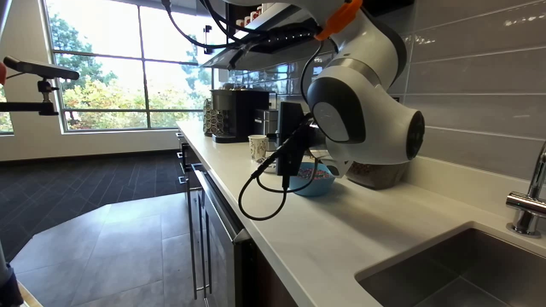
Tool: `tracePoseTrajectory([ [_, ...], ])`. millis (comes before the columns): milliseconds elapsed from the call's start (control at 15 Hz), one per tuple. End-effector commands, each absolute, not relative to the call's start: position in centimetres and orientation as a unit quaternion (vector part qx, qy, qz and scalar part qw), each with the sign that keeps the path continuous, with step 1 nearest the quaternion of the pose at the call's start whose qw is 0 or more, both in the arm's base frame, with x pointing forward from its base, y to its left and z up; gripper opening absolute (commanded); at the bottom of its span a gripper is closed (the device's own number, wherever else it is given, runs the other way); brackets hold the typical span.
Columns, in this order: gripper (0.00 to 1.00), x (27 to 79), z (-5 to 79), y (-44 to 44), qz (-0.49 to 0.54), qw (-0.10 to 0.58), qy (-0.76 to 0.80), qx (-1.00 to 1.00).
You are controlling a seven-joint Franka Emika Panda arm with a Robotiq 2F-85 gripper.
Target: Scoop up some cereal in the blue bowl and put it into the white one
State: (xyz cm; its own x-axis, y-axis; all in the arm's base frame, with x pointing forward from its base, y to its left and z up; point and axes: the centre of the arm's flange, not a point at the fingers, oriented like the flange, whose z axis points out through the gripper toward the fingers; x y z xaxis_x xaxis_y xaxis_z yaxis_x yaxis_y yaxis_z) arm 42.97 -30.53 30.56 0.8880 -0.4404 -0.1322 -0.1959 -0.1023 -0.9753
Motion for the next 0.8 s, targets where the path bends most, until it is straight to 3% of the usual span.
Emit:
tracePoseTrajectory([
  [0,0.01,44.4,31.9,-28.3,-0.085,0.652,0.210,-0.724],
  [733,0.01,52.0,31.7,-16.9,-0.052,0.654,0.206,-0.726],
])
